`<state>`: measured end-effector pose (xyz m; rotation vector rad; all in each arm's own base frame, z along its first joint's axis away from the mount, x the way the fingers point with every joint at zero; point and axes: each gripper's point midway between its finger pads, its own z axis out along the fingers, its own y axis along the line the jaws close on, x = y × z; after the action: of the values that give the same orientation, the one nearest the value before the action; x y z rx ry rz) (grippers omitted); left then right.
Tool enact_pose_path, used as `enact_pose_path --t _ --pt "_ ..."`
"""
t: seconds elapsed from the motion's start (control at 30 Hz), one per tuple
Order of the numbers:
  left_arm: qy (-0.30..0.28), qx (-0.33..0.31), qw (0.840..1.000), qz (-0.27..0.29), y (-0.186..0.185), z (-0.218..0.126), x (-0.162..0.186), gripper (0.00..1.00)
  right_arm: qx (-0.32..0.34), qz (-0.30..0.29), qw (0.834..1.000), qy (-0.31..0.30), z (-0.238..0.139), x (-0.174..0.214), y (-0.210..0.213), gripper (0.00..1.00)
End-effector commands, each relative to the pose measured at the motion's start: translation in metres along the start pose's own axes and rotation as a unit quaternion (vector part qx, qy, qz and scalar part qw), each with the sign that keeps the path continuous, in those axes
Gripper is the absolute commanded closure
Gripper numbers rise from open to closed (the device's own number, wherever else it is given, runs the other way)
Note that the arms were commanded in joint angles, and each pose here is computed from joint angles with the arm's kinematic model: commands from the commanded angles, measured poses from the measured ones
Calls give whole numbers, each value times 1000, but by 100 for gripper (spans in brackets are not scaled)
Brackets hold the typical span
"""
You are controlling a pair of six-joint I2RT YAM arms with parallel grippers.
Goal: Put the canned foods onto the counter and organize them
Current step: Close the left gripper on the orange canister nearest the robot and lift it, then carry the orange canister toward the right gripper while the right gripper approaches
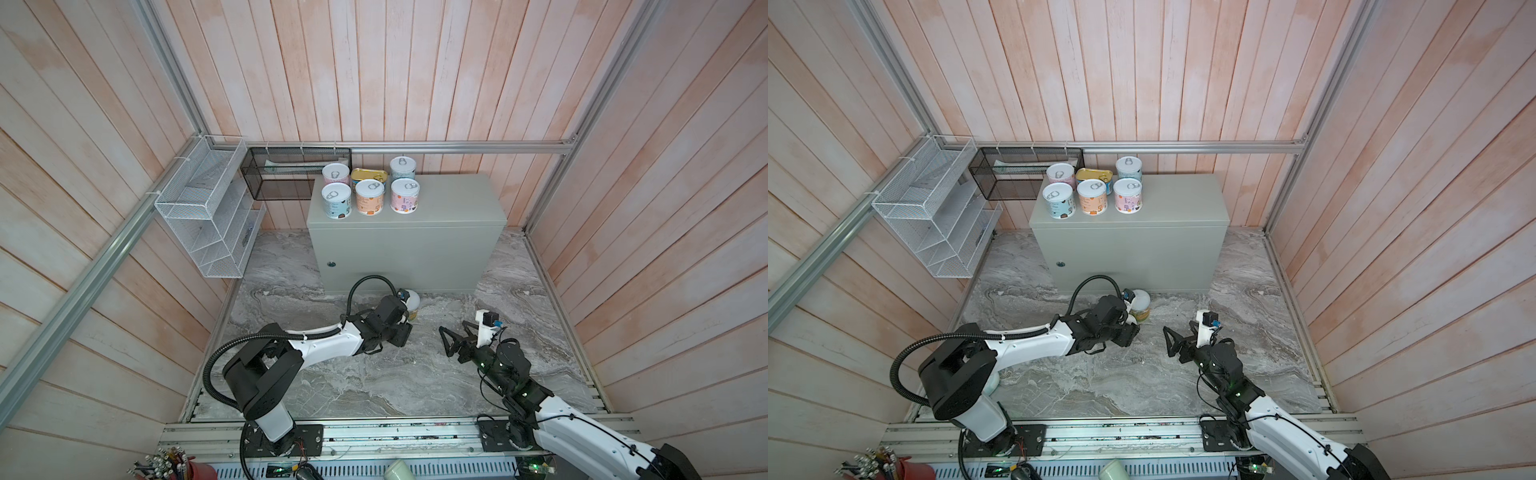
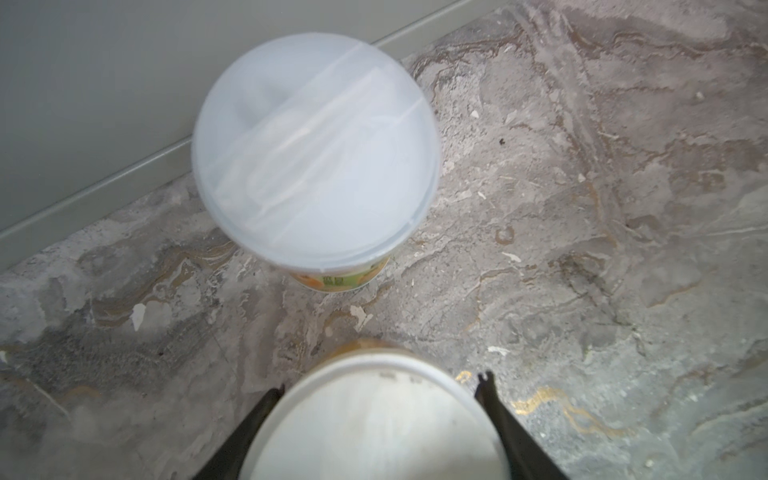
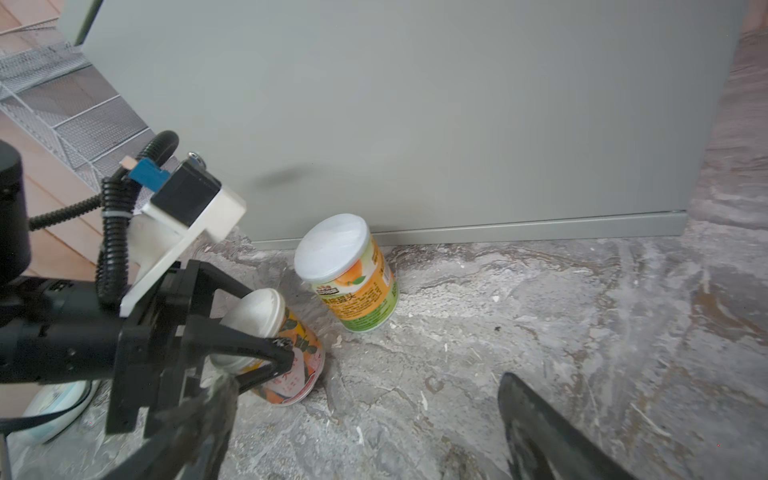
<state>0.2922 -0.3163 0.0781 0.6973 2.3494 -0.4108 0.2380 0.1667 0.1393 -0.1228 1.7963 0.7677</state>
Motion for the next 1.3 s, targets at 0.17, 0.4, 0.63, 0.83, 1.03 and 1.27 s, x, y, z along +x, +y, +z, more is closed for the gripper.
enact_pose_path --t 0.17,0.4,0.63,0.83,1.03,1.27 --pt "-29 28 999 -34 2 -21 -28 52 -40 -32 999 3 2 4 18 2" --pt "-19 29 998 -45 -1 -29 -39 53 -78 -61 995 11 1 8 38 2" --pt "-19 49 997 -53 -11 -39 -56 55 -83 -77 994 11 0 10 46 2" --pt "0 63 997 -45 -24 -52 -66 56 -86 -93 992 7 -2 9 53 2" --pt "3 93 995 -34 -46 -67 -76 56 -92 -95 991 2 -4 8 56 2" --pt "-9 134 990 -37 -69 -86 -85 56 -93 -101 990 -2 -5 6 62 2"
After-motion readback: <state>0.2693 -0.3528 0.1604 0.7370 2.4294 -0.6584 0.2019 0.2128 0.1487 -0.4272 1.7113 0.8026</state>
